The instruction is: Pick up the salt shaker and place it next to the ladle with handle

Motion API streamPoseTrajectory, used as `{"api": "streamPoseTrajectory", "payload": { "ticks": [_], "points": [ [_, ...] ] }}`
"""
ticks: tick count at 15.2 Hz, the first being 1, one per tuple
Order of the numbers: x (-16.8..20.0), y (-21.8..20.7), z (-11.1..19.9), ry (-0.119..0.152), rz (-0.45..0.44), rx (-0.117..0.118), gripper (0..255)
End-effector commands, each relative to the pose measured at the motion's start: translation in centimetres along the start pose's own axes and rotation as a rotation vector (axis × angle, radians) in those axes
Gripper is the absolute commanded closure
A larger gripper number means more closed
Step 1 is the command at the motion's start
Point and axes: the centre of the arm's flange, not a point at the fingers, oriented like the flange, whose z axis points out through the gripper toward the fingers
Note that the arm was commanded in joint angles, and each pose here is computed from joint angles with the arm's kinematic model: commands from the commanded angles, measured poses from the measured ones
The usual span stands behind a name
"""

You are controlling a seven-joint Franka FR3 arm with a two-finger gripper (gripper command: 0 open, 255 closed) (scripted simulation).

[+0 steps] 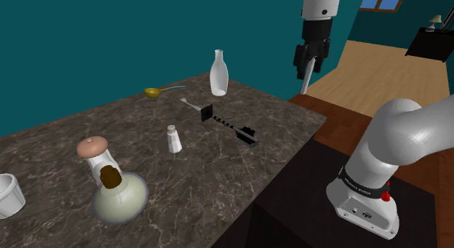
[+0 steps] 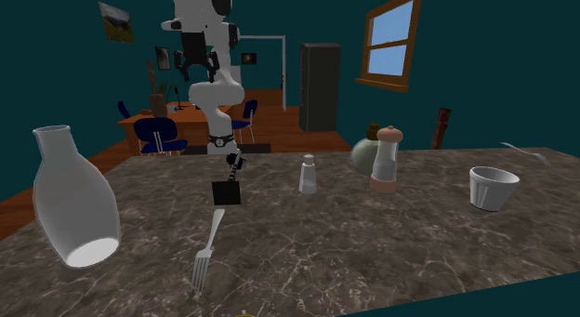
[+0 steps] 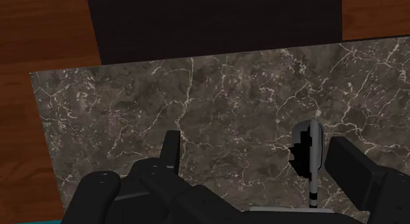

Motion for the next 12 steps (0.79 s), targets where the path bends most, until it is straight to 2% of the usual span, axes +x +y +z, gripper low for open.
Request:
{"api": "streamPoseTrajectory", "payload": {
  "ticks": [1,12],
  "points": [
    [0.0,0.0,0.0,0.000,0.000,0.000,0],
    [5.8,-10.2,6.0,0.104,-0.059,0.049,0]
  ]
}}
